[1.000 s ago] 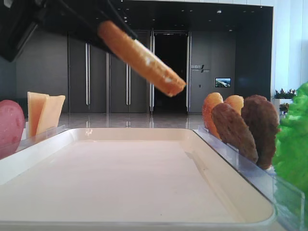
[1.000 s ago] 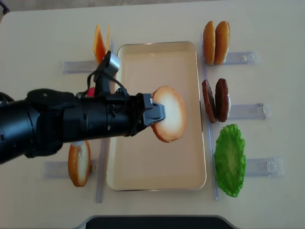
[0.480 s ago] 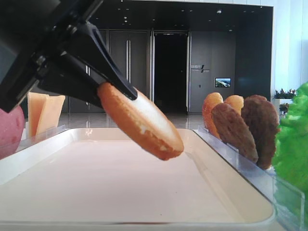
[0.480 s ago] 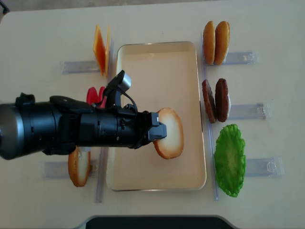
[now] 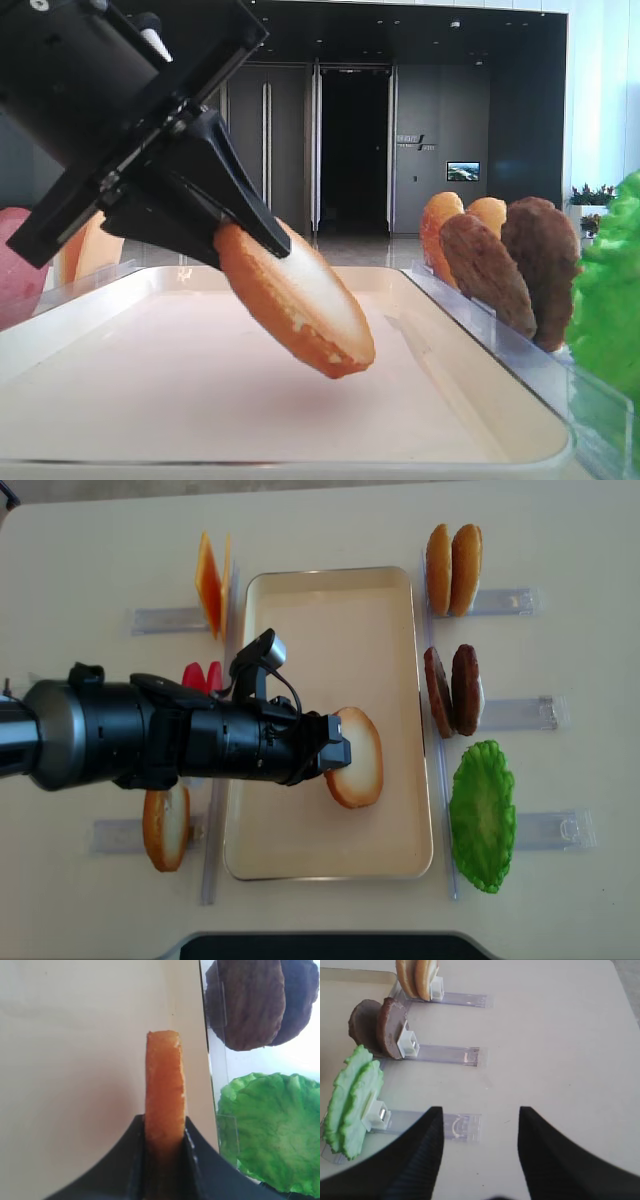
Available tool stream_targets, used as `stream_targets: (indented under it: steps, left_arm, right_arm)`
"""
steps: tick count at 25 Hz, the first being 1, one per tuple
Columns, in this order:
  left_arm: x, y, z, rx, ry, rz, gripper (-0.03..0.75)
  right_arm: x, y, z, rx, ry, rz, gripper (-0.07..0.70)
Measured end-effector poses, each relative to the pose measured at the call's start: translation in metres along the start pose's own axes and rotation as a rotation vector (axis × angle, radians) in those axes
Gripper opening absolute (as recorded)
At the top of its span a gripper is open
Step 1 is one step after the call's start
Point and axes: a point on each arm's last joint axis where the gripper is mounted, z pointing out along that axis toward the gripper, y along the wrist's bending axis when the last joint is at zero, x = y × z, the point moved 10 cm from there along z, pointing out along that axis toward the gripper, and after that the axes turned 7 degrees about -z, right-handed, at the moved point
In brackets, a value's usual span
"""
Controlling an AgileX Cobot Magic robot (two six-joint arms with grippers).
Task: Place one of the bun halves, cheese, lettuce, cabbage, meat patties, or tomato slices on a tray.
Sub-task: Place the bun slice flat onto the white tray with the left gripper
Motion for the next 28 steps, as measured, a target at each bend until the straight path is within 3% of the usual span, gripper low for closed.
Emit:
stream_targets:
  steps: [4, 28]
  left_arm:
    - [-0.005, 0.001, 0.0, -0.011, -0.019, 0.019, 0.12]
    - [-0.013, 0.012, 0.0, -0.069, -0.061, 0.021, 0.12]
  right_arm:
    - [0.0, 0.0, 0.0, 0.0, 0.0, 0.0, 0.358]
    - [0.0, 0.001, 0.0, -0.004, -0.001, 0.002, 0.358]
